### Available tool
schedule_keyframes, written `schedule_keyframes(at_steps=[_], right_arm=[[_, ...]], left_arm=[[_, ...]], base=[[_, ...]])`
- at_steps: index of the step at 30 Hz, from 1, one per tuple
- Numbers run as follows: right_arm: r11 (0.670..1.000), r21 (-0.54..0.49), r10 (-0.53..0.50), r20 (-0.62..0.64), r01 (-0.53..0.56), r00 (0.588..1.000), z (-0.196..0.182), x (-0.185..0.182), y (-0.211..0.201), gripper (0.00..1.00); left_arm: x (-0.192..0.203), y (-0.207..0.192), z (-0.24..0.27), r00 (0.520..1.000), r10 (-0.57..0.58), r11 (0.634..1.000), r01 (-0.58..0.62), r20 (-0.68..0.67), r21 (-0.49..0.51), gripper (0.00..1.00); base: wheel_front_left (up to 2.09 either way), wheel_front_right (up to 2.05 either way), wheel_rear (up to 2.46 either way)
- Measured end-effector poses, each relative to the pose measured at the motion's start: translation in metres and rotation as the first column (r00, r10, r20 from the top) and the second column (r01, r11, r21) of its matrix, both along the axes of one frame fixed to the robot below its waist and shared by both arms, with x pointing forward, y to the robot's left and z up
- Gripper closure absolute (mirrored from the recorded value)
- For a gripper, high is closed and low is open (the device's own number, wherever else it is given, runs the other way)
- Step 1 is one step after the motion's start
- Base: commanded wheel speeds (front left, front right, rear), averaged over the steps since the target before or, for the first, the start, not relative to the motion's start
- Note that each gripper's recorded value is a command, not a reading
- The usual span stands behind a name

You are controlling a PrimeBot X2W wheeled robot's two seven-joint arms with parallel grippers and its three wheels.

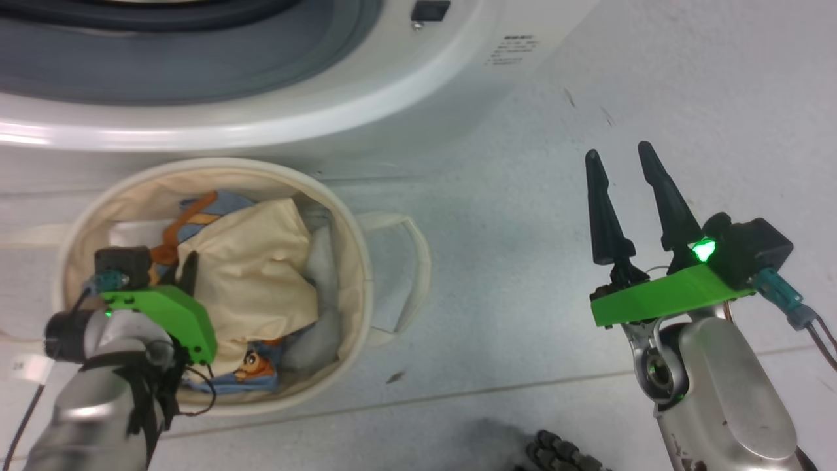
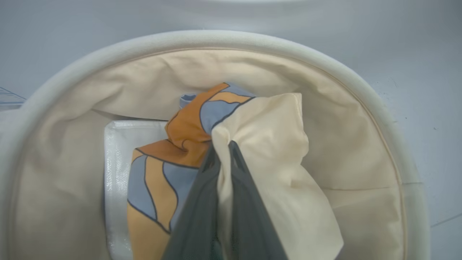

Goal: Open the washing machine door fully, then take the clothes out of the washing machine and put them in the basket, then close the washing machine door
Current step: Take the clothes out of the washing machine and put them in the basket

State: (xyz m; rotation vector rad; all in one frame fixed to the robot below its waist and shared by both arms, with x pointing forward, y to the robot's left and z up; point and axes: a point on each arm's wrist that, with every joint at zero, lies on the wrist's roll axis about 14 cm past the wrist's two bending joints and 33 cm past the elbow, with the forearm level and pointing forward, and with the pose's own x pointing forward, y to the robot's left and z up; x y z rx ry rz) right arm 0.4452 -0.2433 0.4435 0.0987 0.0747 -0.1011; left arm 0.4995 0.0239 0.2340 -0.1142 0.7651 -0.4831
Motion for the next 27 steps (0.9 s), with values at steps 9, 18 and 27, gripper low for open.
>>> schedule_keyframes(at_steps=[9,18,27], right_arm=[[0.999,-0.024,-0.038,-0.023,0.037,0.999,-0.009,-0.001,-0.014,0.0],[1.0,-0.017,-0.017,0.001,0.017,1.0,0.001,0.0,-0.007,0.0],[1.0,0.01,0.024,0.05,-0.025,0.998,0.022,-0.004,0.009,0.0]], left_arm=[[-0.012,0.004,-0.035,0.992,0.01,0.999,-0.006,-0.128,0.034,1.0],[-0.002,0.011,-0.019,0.995,0.052,0.999,-0.05,-0.09,0.018,0.0],[0.011,0.013,0.038,0.996,0.062,0.998,-0.059,0.069,-0.038,0.0]], base=[[0.0,0.0,0.0],[0.0,0.0,0.0],[0.0,0.0,0.0]])
